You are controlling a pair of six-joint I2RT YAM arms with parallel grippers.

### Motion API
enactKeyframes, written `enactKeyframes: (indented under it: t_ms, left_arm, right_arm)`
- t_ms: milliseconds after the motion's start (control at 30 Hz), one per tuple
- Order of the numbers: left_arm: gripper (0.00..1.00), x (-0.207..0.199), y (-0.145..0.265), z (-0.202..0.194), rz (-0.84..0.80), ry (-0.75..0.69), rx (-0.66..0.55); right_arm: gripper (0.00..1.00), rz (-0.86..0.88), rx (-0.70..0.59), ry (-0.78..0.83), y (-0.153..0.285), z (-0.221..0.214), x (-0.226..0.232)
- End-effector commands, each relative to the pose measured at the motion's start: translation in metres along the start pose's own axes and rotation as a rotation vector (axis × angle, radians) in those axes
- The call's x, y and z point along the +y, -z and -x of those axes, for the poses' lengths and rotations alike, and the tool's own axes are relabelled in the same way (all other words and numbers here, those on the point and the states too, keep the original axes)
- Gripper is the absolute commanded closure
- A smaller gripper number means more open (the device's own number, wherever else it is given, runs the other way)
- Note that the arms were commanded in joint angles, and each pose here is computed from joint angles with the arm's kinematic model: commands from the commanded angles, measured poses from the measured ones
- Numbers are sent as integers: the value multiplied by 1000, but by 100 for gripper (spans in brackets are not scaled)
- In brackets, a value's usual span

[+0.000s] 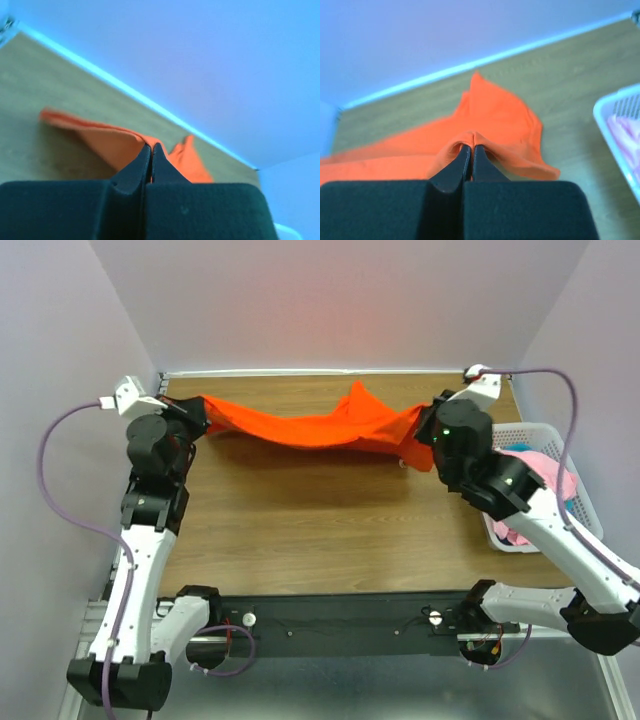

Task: Fold and stack the t-shirts
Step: Flatten the tshirt out

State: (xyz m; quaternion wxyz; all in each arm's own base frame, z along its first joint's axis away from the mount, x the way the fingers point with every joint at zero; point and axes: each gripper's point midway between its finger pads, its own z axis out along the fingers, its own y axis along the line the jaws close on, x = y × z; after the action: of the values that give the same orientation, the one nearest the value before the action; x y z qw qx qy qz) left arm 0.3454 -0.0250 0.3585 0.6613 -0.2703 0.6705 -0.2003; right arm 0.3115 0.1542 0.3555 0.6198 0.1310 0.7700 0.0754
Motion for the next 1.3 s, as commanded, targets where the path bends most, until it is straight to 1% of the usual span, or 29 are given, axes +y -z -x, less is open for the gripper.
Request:
enactKeyframes:
  t_ms: [0,33,67,100,133,200,233,367,500,533,600,667,733,800,867,900,933,967,1000,1033,1067,1100,1133,1167,1200,1233,1267]
  left_arm:
    - [100,-55,44,62,-176,-14,-116]
    - [100,-63,53,73,-205,-13,-139]
    - [100,-79,71,92,-257,-5,-179]
    - [100,-86,81,101,-285,1,-198]
    - [100,-94,91,109,-316,9,-212]
    - [100,-117,121,130,-413,13,-254]
    - [100,-134,140,139,-494,2,-256]
    - [100,-162,190,164,-630,-12,-308]
    - [100,-172,241,186,-713,-7,-384]
    - [100,-172,248,189,-720,-6,-397]
    - [100,-172,263,194,-732,1,-426]
    - [100,-171,265,195,-728,11,-429]
    - [100,-169,262,193,-723,13,-421]
    - [100,-164,248,190,-686,21,-411]
    - [100,-153,227,185,-613,32,-406]
    - [100,-146,209,179,-562,37,-384]
    - [100,-140,198,175,-529,39,-372]
    - [100,-125,169,164,-442,48,-348]
    - [100,-116,153,154,-398,51,-327]
    - [100,-107,138,145,-360,61,-307]
    - [100,-91,113,122,-301,61,-259]
    - [100,-76,90,108,-236,66,-232]
    - [100,-68,75,98,-209,68,-222]
    - [100,-42,46,68,-117,66,-169]
    - [100,-29,32,55,-72,63,-149]
    - [100,-18,19,44,-33,57,-136]
    - [100,4,5,25,43,47,-113]
  right_arm:
    - [99,30,-157,11,33,87,-7]
    - [99,63,-174,4,40,101,-4]
    - [99,99,-195,-8,50,114,-3]
    - [99,138,-210,9,57,125,0]
    - [99,235,-215,4,69,135,13]
    - [99,361,-258,-21,96,161,21]
    - [99,468,-267,-25,113,171,33]
    - [99,610,-309,-43,148,197,39]
    - [99,762,-369,-67,193,230,42]
    - [99,820,-372,-59,204,232,48]
    - [99,872,-401,-70,221,245,46]
    - [99,908,-397,-60,226,246,52]
    - [99,889,-401,-57,222,247,52]
    - [99,838,-392,-40,207,244,55]
    - [99,720,-384,-32,181,241,51]
    - [99,667,-384,-19,169,239,49]
    - [99,570,-387,-19,154,240,40]
    - [99,513,-376,1,140,233,39]
    - [99,447,-362,23,122,225,40]
    - [99,335,-360,29,106,220,29]
    - [99,276,-345,59,90,209,28]
    - [99,217,-308,115,67,184,30]
    - [99,126,-306,146,46,172,28]
    - [99,93,-291,175,32,160,31]
    - [99,58,-283,191,17,151,29]
    - [99,31,-236,226,-5,127,28]
    - [99,48,-183,248,-31,102,35]
